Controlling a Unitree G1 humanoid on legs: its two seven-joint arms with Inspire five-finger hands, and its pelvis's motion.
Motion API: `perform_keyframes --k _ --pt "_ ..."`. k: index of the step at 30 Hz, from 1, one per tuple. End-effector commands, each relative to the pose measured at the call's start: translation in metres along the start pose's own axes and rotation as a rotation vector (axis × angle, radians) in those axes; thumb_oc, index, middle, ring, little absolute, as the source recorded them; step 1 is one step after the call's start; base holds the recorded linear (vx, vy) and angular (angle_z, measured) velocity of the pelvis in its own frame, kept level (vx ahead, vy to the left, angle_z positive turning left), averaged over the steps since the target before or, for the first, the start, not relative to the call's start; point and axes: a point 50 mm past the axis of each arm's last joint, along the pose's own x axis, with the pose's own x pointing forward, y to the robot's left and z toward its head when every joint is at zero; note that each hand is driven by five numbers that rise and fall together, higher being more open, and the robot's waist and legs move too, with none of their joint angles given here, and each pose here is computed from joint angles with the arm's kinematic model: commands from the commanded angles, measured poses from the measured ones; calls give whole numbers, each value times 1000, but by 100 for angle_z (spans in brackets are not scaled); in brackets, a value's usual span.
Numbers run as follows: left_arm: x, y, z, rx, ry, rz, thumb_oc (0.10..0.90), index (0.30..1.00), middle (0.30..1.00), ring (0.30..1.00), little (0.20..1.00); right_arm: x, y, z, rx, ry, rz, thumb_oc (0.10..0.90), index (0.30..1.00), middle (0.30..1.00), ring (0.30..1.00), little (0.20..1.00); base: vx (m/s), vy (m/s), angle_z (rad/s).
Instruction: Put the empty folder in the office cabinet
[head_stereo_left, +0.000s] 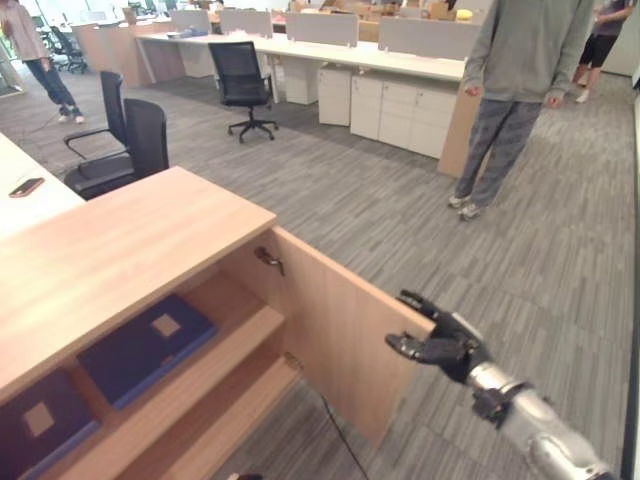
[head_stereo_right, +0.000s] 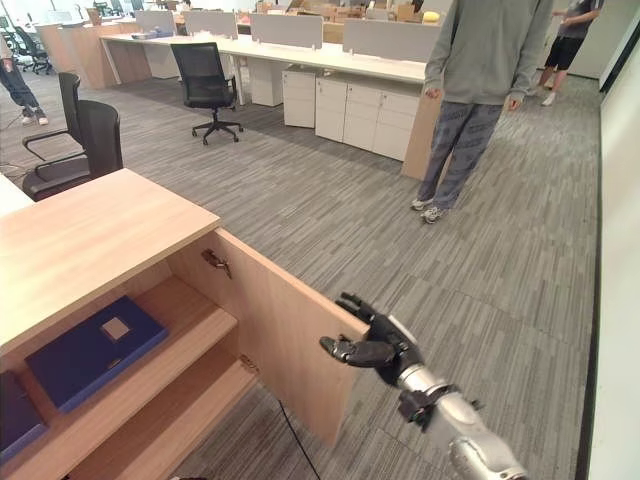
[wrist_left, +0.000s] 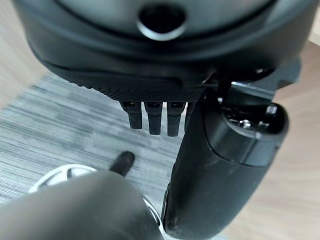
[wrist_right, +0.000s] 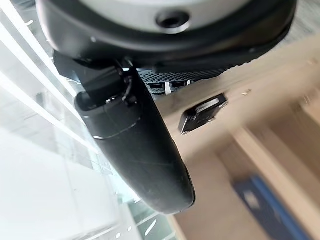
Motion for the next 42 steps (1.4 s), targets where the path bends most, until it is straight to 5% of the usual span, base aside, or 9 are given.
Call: perform_keyframes --k 1,5,13,17,20,27,36,40,42 --pt "1 7 1 59 16 62 800 900 900 900 900 60 137 -13 344 -57 579 800 900 900 900 900 -17 -28 -12" --pt "0 -1 10 55 -18 65 800 900 900 900 900 59 148 -59 457 149 567 800 900 900 900 900 -16 -36 5" --pt "-1 -9 4 -10 -5 63 800 900 900 900 900 54 149 -85 484 286 590 800 900 900 900 900 -21 -59 25" --pt "-2 -8 -10 -102 39 63 800 900 900 900 900 48 116 -92 463 297 479 800 900 900 900 900 -4 -65 32" --pt "-3 -13 -12 -133 30 58 800 900 900 900 900 44 81 -67 434 132 364 800 900 900 900 900 -14 -78 40" --pt "-2 -18 1 -174 8 32 800 900 900 900 900 12 -7 -81 592 -32 -141 800 900 900 900 900 -80 -17 92" --pt "-5 -20 -23 -242 90 9 800 900 900 900 900 9 -13 -92 642 25 -197 800 900 900 900 900 -7 72 63" --pt "-5 -23 -21 -189 69 -15 800 900 900 900 900 13 -24 -91 514 80 -233 800 900 900 900 900 -12 137 96" --pt "-4 -27 -10 -109 30 -63 800 900 900 900 900 -5 -49 -110 387 216 -388 800 900 900 900 900 16 252 117"
